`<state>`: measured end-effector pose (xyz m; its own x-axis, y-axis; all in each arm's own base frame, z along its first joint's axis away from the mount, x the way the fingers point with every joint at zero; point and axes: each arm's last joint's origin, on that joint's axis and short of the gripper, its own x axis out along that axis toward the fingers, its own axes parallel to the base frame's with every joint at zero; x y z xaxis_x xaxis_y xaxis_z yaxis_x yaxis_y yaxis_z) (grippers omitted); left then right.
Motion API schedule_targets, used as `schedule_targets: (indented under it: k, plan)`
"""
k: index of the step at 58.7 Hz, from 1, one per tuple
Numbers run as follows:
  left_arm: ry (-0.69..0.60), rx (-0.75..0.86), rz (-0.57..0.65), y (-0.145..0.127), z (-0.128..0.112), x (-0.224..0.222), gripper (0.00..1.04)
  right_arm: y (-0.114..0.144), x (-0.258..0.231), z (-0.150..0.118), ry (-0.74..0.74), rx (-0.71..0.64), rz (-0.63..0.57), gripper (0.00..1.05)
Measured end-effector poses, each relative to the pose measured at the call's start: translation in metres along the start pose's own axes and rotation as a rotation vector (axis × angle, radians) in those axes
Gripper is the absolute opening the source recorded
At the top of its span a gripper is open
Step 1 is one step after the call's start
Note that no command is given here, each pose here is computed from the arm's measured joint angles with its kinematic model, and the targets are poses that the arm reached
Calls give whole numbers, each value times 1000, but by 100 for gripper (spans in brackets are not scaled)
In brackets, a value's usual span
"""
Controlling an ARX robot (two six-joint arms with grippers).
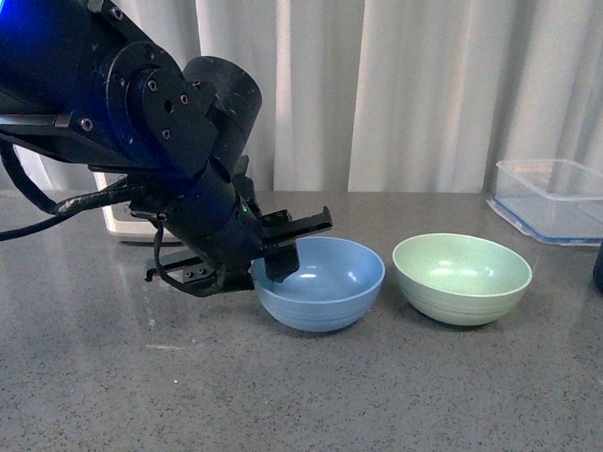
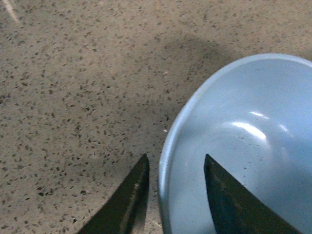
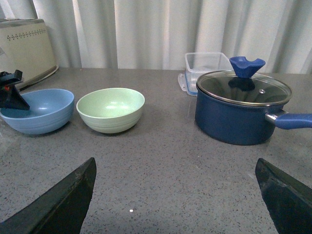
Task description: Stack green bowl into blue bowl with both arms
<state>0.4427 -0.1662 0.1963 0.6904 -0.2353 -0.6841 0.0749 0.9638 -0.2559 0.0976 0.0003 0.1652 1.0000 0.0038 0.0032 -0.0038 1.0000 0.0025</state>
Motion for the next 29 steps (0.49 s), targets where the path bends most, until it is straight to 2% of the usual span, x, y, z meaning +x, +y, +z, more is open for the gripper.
schedule_targets:
  k: [10, 14, 16, 20, 22, 25, 29]
  plan:
    - [-123, 44, -85, -7, 5, -26, 64, 0, 0, 0, 0, 0, 0, 95]
    - [-339, 121, -107, -12, 13, -67, 80, 0, 0, 0, 0, 0, 0, 95]
    - [-465, 158, -50, -13, 15, -84, 78, 0, 0, 0, 0, 0, 0, 95]
    - [-751, 155, 76, -3, 13, -130, 64, 0, 0, 0, 0, 0, 0, 95]
    - [-831, 156, 98, 7, 6, -148, 56, 0, 0, 0, 0, 0, 0, 95]
    - [-888, 163, 113, 27, -13, -165, 44, 0, 0, 0, 0, 0, 0, 95]
    - [-861, 182, 136, 48, -39, -165, 31, 0, 0, 0, 0, 0, 0, 95]
